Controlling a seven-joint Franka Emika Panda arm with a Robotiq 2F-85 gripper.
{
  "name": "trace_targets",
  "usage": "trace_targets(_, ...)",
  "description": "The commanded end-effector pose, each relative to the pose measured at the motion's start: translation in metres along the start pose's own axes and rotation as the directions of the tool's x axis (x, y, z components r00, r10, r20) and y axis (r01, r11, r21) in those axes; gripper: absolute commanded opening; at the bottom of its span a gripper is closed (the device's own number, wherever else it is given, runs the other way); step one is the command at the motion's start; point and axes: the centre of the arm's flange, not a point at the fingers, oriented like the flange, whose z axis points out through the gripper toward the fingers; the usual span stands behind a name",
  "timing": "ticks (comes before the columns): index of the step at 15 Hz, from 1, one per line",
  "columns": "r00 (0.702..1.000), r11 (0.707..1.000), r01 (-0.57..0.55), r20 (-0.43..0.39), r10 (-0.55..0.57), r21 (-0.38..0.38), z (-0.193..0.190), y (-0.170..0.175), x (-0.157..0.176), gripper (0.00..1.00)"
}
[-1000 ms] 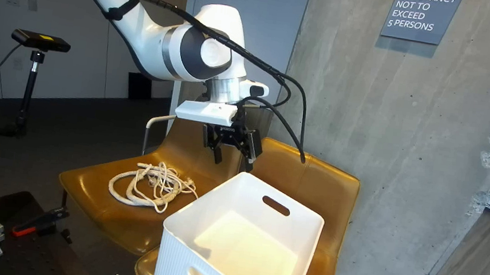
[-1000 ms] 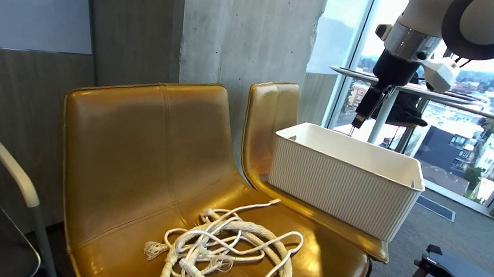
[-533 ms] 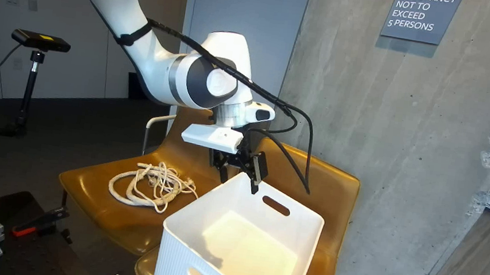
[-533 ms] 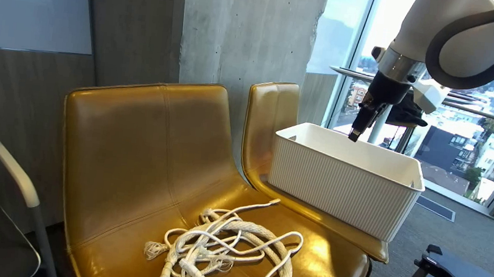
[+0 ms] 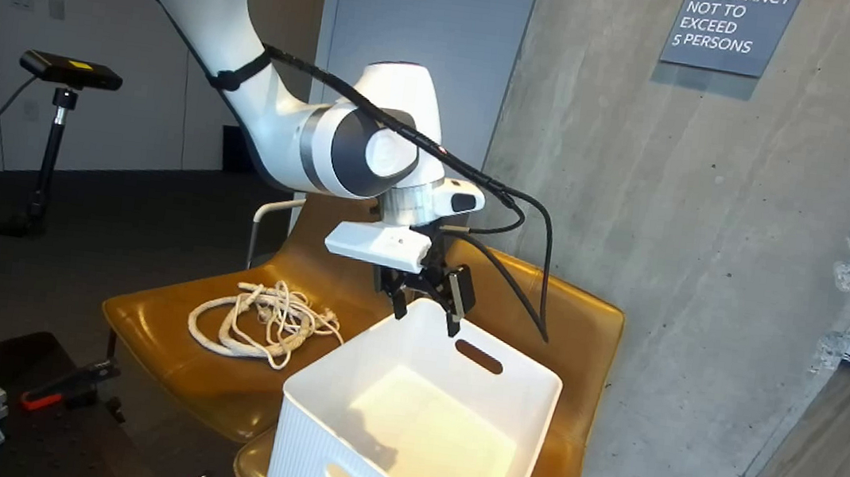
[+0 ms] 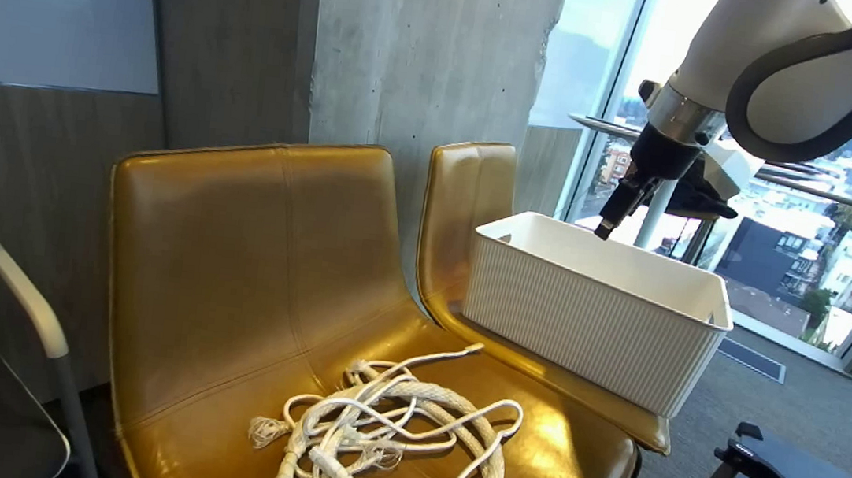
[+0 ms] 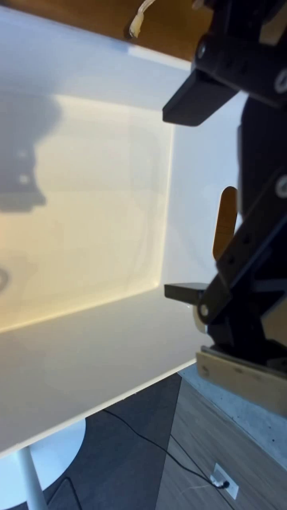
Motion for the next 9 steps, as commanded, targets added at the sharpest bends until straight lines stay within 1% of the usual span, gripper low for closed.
trace_targets(1,0.998,0.999,0.026,-0.052,-0.027,-0.034,-0.021,-0.017,-0.004,1.0)
trace_targets(5,0.995,0.998,0.045,-0.092,-0.049,-0.05,-0.018,-0.036,-0.021,1.0)
trace_targets(9,0.987,0.995,0.066,-0.14,-0.076,-0.073,-0.011,-0.058,-0.029,1.0)
